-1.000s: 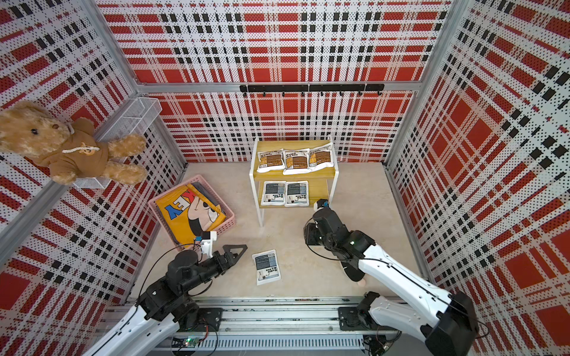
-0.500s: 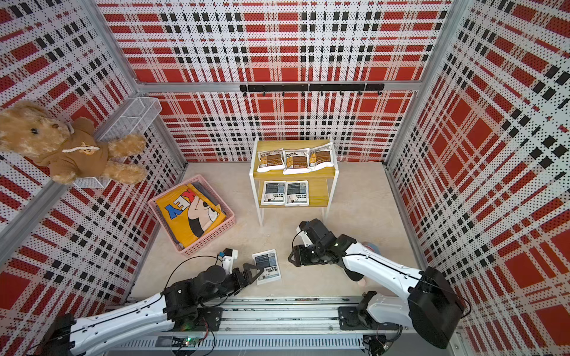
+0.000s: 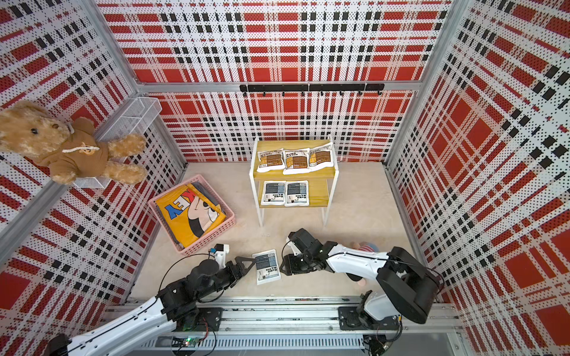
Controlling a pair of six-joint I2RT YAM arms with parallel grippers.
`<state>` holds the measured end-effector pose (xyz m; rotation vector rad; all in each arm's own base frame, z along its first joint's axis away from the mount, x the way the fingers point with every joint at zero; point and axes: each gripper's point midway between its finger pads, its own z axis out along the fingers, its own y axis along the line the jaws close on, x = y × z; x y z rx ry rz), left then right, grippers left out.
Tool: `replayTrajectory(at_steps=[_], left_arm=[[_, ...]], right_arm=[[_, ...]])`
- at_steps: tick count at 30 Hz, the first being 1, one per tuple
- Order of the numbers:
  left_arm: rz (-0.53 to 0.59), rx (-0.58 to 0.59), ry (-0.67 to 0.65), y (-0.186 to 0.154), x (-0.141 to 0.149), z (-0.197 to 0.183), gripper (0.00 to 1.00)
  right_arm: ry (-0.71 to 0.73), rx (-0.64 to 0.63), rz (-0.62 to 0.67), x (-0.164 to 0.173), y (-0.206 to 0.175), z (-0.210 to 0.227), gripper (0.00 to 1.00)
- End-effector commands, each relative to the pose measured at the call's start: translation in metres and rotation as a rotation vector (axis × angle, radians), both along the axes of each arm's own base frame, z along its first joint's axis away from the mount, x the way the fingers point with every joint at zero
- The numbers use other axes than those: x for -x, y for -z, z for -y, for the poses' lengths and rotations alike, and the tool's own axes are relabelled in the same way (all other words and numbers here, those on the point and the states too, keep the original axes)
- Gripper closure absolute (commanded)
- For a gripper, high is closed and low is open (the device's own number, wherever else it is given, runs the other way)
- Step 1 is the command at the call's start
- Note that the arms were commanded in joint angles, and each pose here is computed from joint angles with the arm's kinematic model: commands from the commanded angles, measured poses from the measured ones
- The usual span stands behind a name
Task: Place the bagged coffee beans on the shelf by color
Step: Move the bagged coffee beans to the shelf.
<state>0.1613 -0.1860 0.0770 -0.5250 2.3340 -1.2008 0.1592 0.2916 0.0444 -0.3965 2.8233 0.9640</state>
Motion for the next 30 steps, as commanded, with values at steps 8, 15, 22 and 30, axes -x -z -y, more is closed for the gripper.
replayTrajectory(at_steps=[8,15,22,30], left_arm=[[-0.032,-0.041,0.066,0.025,0.005,-0.002,0.22],[-0.055,-0.079,0.092,0.040,0.004,-0.006,0.27],[-0.061,-0.068,0.097,0.048,0.003,-0.008,0.34],[-0.055,-0.055,0.105,0.053,0.004,-0.007,0.36]], right_arm=[[-0.045,-0.037,-0.012,0.002,0.012,-0.027,0.52],[-0.062,-0.023,-0.029,0.004,0.024,-0.031,0.55],[-0.067,-0.020,-0.043,0.004,0.032,-0.036,0.56],[-0.070,-0.020,-0.049,0.003,0.035,-0.040,0.57]])
